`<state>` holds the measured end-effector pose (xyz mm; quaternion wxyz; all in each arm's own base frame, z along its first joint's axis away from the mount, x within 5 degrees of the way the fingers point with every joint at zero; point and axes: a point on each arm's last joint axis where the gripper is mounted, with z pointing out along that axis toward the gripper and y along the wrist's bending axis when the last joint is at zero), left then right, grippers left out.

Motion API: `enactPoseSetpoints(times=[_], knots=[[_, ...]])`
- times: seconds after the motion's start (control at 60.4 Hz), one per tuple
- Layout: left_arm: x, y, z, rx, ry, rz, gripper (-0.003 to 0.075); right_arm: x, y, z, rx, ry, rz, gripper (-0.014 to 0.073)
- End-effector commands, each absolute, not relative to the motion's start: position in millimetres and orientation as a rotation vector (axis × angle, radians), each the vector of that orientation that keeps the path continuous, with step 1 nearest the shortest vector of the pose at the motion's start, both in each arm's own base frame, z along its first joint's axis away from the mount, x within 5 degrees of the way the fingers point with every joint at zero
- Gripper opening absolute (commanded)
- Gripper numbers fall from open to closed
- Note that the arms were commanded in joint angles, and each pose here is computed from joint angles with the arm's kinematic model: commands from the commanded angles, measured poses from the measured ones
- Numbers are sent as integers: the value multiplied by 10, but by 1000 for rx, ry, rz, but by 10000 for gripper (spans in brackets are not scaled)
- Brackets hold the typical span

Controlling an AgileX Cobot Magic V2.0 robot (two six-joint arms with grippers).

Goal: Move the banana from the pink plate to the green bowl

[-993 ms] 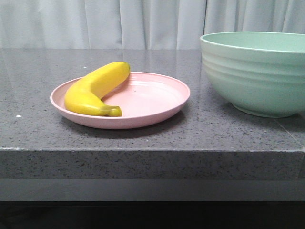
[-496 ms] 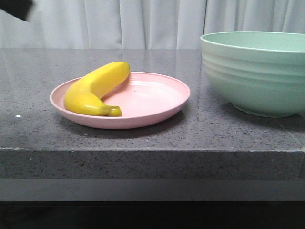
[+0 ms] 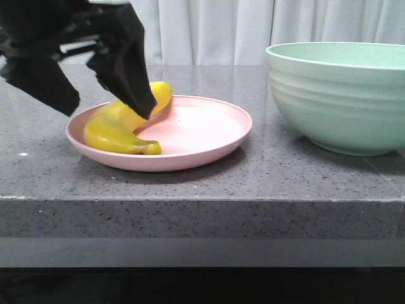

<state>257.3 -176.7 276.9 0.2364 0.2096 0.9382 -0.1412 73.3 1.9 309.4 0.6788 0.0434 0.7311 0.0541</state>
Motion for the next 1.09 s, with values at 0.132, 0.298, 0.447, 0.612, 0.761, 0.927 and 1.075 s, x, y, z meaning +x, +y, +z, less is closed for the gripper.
enactPoseSetpoints(times=[0.132,0.298,0.447,0.612,0.761,0.927,1.075], knots=[[2682,-1888,2820,543,2500,-429,671,739,10,3261,89,1546,107,649],[2720,-1908,2782,541,2490,-426,636,739,10,3261,89,1546,107,649],[2734,-1914,2793,534,2470,-431,517,739,10,3261,89,1546,107,649],[2759,-1925,2814,524,2433,-439,346,739,10,3261,89,1546,107,649],[2793,-1939,2846,509,2381,-449,220,739,10,3261,89,1546,107,649],[2818,-1948,2928,499,2329,-459,120,739,13,3254,96,1553,117,649],[2745,-1948,3245,502,2248,-494,101,718,47,3294,162,1574,238,649]])
